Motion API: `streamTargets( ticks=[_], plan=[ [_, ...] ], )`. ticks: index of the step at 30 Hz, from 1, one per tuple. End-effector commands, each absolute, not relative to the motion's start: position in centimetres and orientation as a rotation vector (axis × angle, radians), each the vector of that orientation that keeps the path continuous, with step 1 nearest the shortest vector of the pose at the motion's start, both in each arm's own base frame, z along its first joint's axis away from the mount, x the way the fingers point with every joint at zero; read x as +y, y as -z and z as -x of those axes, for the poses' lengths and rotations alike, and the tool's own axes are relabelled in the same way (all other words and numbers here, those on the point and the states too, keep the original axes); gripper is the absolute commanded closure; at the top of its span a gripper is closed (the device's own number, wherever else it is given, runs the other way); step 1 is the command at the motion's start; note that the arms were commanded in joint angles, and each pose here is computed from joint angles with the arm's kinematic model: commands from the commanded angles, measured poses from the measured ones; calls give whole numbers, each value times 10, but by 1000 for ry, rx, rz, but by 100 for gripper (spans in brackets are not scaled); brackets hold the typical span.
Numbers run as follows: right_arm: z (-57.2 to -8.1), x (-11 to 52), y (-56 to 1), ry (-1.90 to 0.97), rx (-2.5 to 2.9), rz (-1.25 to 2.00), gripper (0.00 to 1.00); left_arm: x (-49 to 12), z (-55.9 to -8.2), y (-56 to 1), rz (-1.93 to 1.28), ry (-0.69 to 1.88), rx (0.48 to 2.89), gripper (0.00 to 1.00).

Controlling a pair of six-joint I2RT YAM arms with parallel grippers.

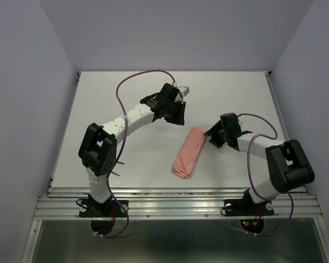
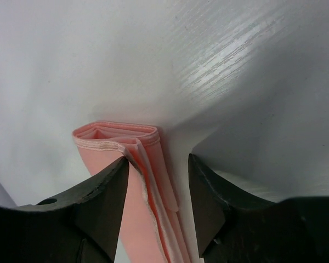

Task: Fold the napkin into a case and place the utensils inside
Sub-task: Fold the 2/3-rectangle-folded napkin at the center of the board.

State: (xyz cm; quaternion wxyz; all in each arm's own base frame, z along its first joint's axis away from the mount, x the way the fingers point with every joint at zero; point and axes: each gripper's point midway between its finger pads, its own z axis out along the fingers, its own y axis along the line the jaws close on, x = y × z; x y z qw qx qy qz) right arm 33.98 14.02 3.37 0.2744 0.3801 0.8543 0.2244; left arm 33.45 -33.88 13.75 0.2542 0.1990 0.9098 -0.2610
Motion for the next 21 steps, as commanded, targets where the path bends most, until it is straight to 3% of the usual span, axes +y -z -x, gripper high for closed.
streamTargets(
  ticks=[1,5,11,12,16,21],
  plan=[
    [-343,127,-55,-514,2298,-878,46,-361,-334,-175,-541,670,2368,69],
    [-342,106,-72,-477,2243,-859,39,-382,-325,-173,-555,656,2369,69],
    [-334,47,-75,-419,2208,-920,39,-416,-317,-160,-575,591,2382,63],
    [-331,40,-72,-427,2228,-912,40,-419,-316,-148,-588,551,2405,56],
    [-326,34,-63,-426,2274,-910,41,-443,-317,-144,-627,478,2379,46],
    [-321,35,-57,-426,2291,-906,41,-463,-313,-119,-691,375,2392,43]
  ],
)
